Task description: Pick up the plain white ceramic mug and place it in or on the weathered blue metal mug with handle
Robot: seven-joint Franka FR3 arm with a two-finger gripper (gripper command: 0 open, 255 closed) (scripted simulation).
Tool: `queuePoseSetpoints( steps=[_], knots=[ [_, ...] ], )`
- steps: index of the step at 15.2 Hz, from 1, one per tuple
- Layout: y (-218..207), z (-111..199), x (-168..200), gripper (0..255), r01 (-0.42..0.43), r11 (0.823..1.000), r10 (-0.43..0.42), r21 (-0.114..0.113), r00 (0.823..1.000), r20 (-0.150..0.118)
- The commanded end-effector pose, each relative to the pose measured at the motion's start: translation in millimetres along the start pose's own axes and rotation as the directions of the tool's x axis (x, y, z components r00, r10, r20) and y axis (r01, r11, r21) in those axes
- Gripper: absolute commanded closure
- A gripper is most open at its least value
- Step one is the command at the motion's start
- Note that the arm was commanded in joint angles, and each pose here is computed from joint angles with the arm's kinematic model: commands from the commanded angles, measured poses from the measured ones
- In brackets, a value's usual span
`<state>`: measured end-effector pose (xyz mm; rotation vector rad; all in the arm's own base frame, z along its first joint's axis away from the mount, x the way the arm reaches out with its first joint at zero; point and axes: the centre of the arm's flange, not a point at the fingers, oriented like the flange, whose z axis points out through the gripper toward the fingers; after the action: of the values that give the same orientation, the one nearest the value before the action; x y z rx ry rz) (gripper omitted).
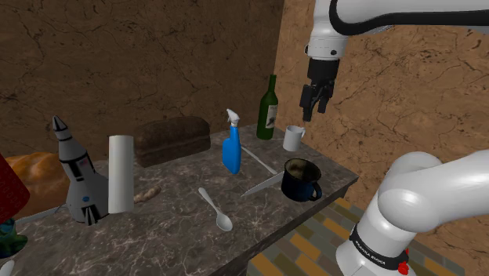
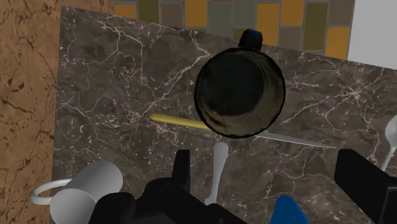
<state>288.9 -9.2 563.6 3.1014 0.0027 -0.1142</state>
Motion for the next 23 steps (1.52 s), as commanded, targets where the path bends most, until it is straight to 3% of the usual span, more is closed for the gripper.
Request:
queuePoseSetpoints(
  steps=[1,23],
  knots=[
    [0,0,0,0,0.0,1.0,0.0,0.0,1.0,0.0],
    [179,158,179,0,0.063,0.998,-0.064,0.007,0.994,0.086]
  ],
)
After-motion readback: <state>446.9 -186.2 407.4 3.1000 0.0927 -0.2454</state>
